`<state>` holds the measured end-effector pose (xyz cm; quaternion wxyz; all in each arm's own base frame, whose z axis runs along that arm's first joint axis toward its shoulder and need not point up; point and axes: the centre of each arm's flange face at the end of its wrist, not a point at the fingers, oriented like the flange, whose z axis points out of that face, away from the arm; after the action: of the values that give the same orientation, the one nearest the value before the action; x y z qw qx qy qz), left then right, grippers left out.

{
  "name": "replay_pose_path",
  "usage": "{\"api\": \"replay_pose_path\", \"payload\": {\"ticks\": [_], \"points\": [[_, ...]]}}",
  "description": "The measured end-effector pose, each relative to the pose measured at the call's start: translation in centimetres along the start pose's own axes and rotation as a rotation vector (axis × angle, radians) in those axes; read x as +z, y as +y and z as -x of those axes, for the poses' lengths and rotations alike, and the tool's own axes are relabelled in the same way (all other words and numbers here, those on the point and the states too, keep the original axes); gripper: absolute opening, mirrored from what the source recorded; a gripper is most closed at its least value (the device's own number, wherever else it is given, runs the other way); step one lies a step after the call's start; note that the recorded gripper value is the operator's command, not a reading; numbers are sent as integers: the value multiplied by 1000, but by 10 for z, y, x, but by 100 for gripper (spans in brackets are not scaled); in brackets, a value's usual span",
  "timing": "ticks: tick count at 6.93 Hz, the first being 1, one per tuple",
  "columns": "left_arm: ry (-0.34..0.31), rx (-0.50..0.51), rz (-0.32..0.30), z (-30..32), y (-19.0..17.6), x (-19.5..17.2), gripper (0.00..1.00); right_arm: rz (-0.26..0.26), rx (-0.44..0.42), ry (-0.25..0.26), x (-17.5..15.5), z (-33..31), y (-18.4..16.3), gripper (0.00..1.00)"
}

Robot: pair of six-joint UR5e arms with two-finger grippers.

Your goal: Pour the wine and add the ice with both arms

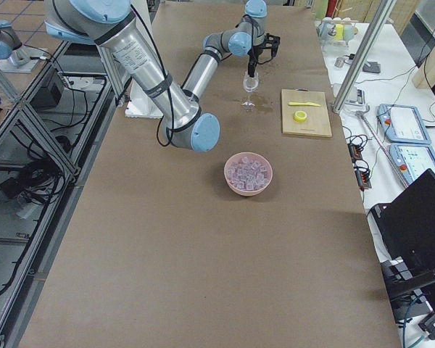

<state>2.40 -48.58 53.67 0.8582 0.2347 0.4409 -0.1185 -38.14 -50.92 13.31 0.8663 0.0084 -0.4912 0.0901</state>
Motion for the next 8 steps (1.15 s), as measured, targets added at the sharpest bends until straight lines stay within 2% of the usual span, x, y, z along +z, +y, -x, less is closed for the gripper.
{"api": "replay_pose_path", "payload": {"ticks": [2,4,5,6,8], "points": [[11,7,7,-4,-2,0,97,19,-159,60,-40,-169,-54,100],[34,43,45,-7,-2,0,97,25,-346,142,-89,-362,-104,100],[18,97,69,-3,-5,-4,97,34,-425,178,-107,-446,-120,100],[-26,157,96,11,-13,-14,97,41,-472,201,-122,-511,-131,100],[-123,285,194,44,-40,-37,98,43,-516,220,-143,-579,-141,100]]}}
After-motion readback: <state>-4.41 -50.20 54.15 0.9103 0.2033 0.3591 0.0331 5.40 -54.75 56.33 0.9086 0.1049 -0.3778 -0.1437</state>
